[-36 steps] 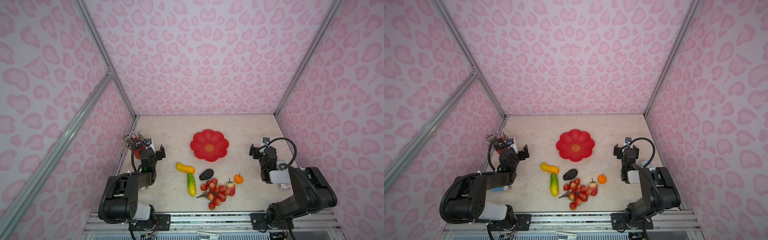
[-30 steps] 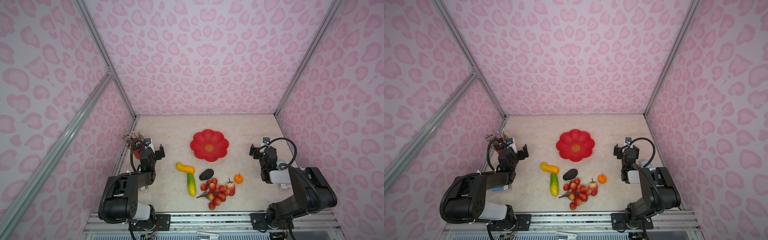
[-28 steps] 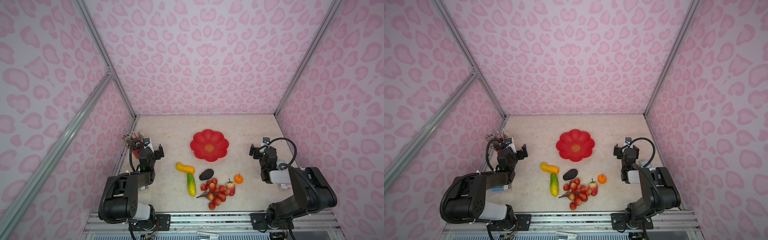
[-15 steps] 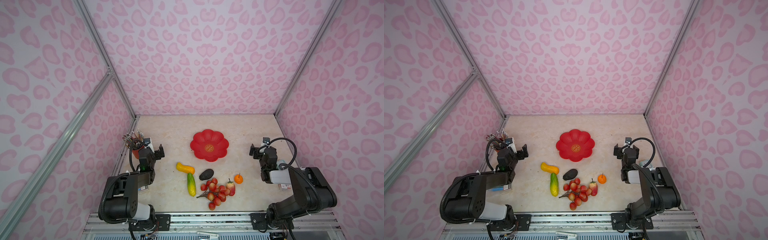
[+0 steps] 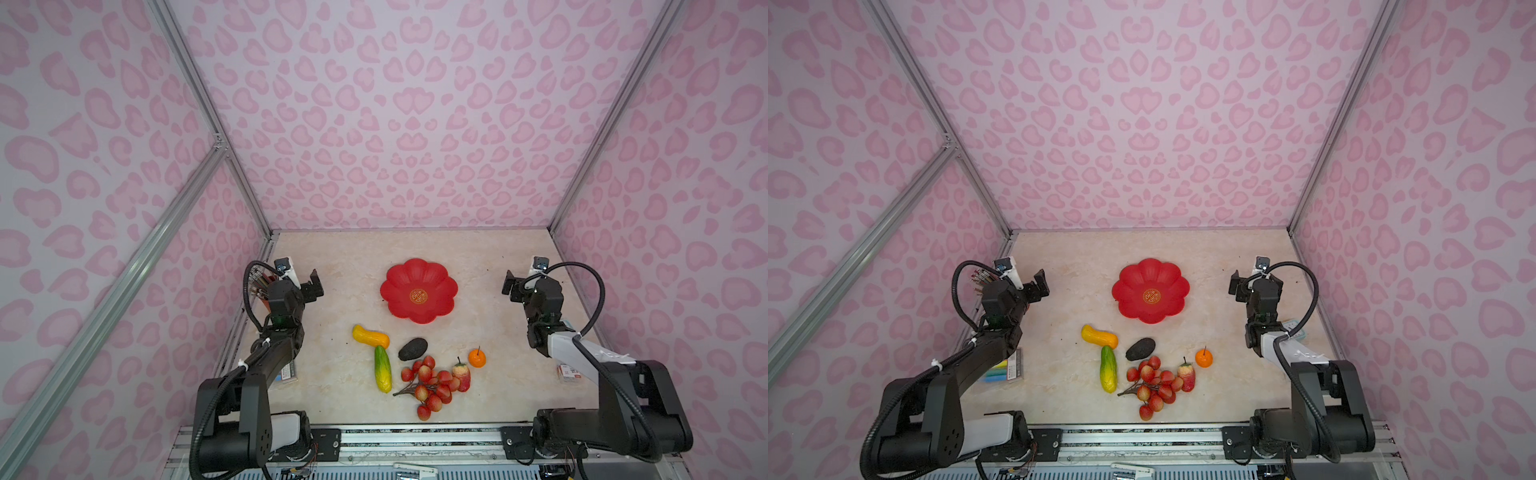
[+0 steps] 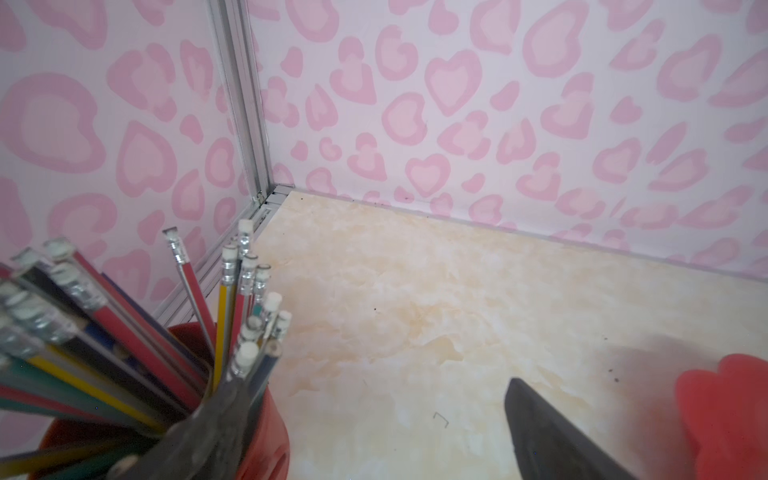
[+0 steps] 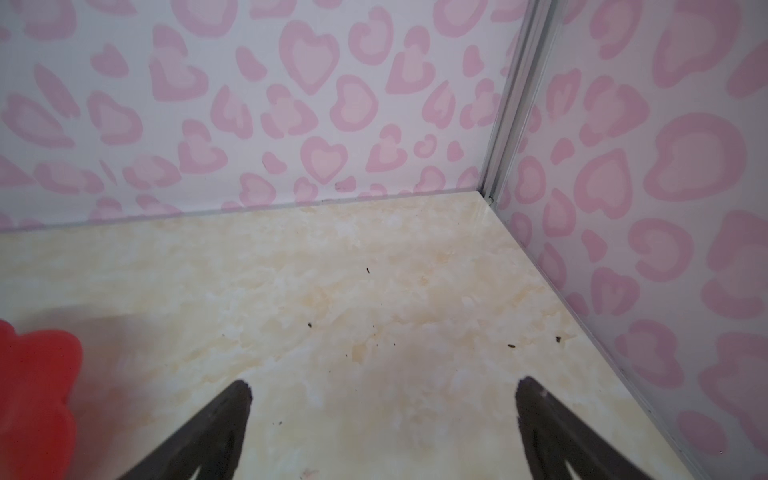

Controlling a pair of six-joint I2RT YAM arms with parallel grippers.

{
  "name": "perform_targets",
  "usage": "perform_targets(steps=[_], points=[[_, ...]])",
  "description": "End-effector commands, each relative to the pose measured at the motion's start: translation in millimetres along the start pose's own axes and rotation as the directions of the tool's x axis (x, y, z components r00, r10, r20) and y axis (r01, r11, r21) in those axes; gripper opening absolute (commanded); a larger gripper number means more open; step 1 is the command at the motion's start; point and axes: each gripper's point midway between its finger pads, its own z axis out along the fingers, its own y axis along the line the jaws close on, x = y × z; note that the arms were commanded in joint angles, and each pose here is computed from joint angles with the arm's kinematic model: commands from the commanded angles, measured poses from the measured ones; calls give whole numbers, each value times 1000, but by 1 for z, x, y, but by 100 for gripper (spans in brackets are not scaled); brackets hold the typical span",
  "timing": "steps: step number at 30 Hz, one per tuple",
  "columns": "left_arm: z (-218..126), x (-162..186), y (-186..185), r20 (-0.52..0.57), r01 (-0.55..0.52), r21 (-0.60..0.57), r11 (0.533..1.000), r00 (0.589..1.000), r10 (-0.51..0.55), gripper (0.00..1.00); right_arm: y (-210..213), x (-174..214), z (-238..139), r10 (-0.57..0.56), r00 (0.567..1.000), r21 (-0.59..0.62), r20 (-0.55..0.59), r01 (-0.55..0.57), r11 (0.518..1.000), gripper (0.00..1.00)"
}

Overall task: Place and organize the fake fruits in the fruit bowl
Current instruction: 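Raise both arms from rest toward the fruits, then grasp the small orange with the right gripper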

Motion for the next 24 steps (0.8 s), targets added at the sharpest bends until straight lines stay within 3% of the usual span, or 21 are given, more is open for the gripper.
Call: perform_targets(steps=[1, 4, 7, 9, 13, 17, 24], points=[[-16, -6, -9, -57, 147, 34, 989, 988, -145, 97, -2, 35, -15, 238, 943, 10, -234, -242, 970, 99], [-39, -30, -17, -10, 254, 85, 963, 967, -255, 100, 25, 40, -28, 223, 921, -116, -321, -272, 955, 93], [-57, -47, -23, 18, 344, 129, 930, 937, -349, 96, 42, 55, -48, 148, 894, -92, -422, -205, 974, 90], [-62, -46, -14, 5, 429, 69, 901, 903, -430, 96, 52, 67, -63, 80, 873, -79, -480, -134, 988, 90], [-64, -40, -27, -83, 430, 104, 897, 902, -423, 97, 69, 98, -94, 13, 812, -85, -583, -77, 993, 87], [-67, -36, -30, -106, 422, 108, 900, 905, -412, 99, 80, 135, -125, -14, 768, -79, -640, -47, 996, 85], [-67, -31, -32, -125, 408, 98, 908, 910, -395, 99, 76, 174, -160, 50, 762, -21, -646, -82, 996, 83]])
